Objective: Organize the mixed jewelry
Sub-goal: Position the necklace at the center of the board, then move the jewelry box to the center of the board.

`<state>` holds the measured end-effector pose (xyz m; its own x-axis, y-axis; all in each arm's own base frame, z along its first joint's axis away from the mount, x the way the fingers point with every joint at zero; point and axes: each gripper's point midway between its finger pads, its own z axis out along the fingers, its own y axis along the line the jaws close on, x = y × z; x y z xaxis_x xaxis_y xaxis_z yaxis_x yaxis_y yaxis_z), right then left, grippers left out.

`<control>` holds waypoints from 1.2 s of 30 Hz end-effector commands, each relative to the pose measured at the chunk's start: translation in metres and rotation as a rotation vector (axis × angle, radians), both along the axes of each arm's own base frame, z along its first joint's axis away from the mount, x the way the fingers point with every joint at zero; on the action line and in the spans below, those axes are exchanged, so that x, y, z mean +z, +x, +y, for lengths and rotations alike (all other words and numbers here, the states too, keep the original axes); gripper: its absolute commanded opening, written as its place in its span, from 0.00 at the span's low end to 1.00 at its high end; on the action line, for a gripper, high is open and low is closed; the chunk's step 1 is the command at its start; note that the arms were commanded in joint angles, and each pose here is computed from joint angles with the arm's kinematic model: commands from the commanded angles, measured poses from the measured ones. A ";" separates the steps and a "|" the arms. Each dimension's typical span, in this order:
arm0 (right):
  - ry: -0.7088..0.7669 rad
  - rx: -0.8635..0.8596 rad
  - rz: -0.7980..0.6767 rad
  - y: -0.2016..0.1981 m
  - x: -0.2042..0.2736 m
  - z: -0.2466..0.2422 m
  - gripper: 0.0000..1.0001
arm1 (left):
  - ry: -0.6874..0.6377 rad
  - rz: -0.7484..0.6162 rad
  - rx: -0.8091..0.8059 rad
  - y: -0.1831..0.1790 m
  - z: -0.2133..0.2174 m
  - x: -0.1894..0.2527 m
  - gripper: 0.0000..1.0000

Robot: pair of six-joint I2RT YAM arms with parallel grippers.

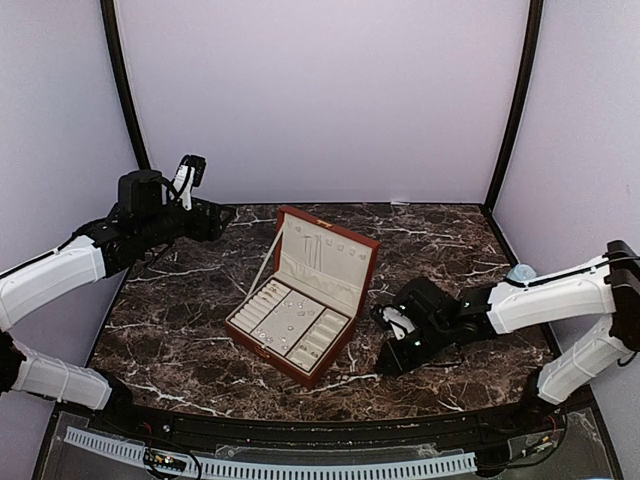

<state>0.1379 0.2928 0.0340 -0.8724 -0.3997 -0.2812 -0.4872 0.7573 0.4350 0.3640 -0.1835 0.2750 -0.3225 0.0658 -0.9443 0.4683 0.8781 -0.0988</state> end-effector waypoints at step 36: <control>-0.235 -0.379 -0.206 0.100 0.000 -0.013 0.14 | 0.002 -0.013 0.011 -0.003 0.005 0.002 0.80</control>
